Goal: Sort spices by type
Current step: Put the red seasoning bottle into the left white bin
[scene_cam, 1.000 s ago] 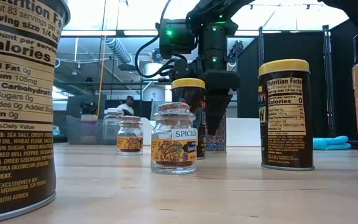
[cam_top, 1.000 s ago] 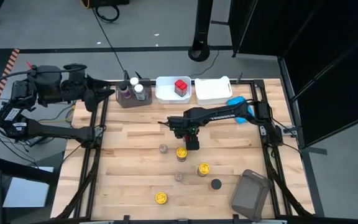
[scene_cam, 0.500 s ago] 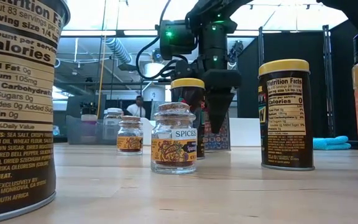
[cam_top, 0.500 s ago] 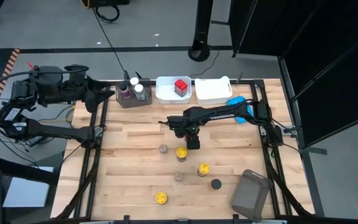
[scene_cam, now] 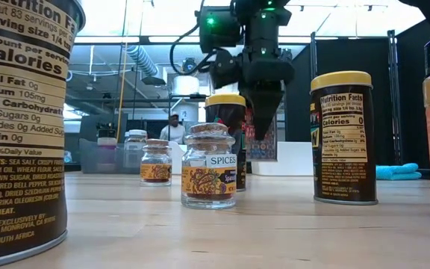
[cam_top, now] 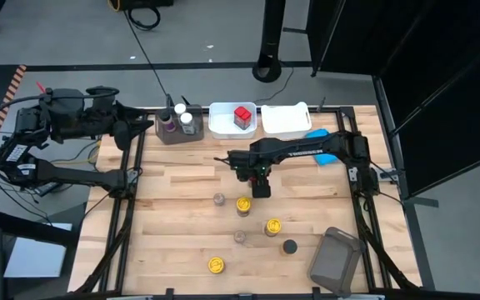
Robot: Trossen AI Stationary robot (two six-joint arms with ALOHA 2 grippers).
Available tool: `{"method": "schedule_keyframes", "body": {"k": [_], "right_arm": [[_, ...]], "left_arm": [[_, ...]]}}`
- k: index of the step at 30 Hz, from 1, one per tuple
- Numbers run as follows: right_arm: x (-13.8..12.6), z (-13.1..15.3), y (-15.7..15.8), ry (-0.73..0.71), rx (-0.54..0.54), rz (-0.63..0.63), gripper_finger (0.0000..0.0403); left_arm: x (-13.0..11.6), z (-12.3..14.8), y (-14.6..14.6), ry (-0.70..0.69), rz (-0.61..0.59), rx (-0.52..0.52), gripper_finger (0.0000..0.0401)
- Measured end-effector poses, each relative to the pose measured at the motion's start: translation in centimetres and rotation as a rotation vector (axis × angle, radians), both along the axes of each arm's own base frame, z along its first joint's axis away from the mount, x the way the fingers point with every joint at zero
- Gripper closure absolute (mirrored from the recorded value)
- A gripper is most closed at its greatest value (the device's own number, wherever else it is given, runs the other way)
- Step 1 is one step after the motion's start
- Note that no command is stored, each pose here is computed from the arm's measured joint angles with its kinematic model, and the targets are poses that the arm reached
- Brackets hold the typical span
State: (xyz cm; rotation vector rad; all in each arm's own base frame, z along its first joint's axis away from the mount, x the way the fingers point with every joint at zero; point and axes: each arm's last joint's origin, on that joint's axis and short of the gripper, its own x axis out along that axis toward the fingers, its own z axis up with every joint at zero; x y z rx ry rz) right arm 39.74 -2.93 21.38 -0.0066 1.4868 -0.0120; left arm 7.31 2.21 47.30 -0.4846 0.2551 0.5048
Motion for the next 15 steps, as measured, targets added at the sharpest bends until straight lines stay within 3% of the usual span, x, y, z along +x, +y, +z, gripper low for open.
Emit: {"method": "schedule_keyframes", "body": {"k": [15], "right_arm": [[-0.4, 3.2, -2.4, -0.129, -0.007, -0.104, 0.0190]], "left_arm": [[0.0, 0.0, 0.0, 0.001, 0.003, 0.002, 0.0100]]}}
